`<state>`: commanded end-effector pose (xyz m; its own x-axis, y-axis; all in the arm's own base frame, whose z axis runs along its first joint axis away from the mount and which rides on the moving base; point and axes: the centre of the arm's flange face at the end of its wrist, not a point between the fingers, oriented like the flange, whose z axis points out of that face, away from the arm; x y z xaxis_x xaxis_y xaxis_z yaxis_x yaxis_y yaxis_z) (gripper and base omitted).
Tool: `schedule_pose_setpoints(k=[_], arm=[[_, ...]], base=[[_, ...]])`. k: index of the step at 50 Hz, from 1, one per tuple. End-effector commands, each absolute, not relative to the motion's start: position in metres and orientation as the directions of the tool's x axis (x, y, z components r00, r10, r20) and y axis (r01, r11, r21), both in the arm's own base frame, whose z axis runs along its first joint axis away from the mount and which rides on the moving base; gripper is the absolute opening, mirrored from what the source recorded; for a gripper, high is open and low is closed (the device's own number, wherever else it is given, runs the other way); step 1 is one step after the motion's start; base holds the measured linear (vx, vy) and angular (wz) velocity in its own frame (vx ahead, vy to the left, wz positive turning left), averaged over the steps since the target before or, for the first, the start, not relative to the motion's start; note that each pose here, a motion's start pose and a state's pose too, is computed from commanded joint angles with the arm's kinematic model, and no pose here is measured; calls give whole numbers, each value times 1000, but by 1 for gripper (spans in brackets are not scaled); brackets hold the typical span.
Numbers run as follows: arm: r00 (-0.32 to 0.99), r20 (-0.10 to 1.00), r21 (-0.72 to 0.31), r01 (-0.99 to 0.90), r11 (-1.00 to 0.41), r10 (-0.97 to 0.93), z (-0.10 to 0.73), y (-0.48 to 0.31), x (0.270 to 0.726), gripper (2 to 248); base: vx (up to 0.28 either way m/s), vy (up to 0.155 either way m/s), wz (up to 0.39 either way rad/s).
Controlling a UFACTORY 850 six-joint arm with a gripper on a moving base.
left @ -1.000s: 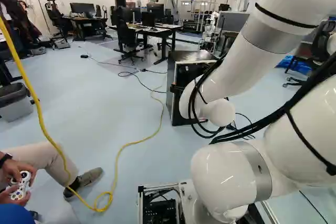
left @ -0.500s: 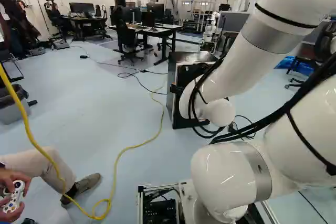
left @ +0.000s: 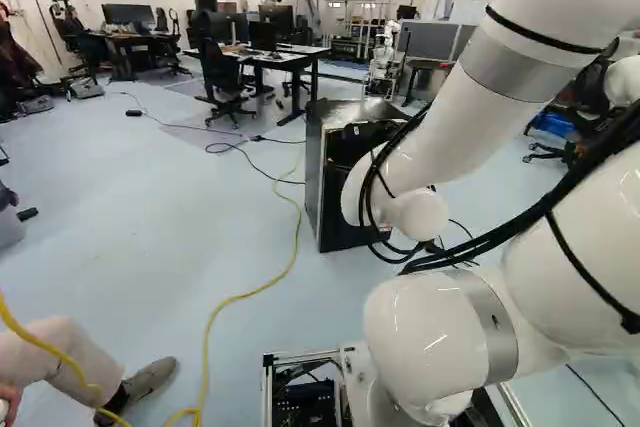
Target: Grab a drink from the fridge
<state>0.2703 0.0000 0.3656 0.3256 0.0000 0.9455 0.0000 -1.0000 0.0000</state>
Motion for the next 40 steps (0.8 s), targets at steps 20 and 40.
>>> schedule_pose_setpoints(k=[20,40], arm=[[326,946,0,0,-1000,0,366,0,270,247],[326,946,0,0,-1000,0,366,0,270,247]], base=[[79,-1,-10],[81,0,-10]])
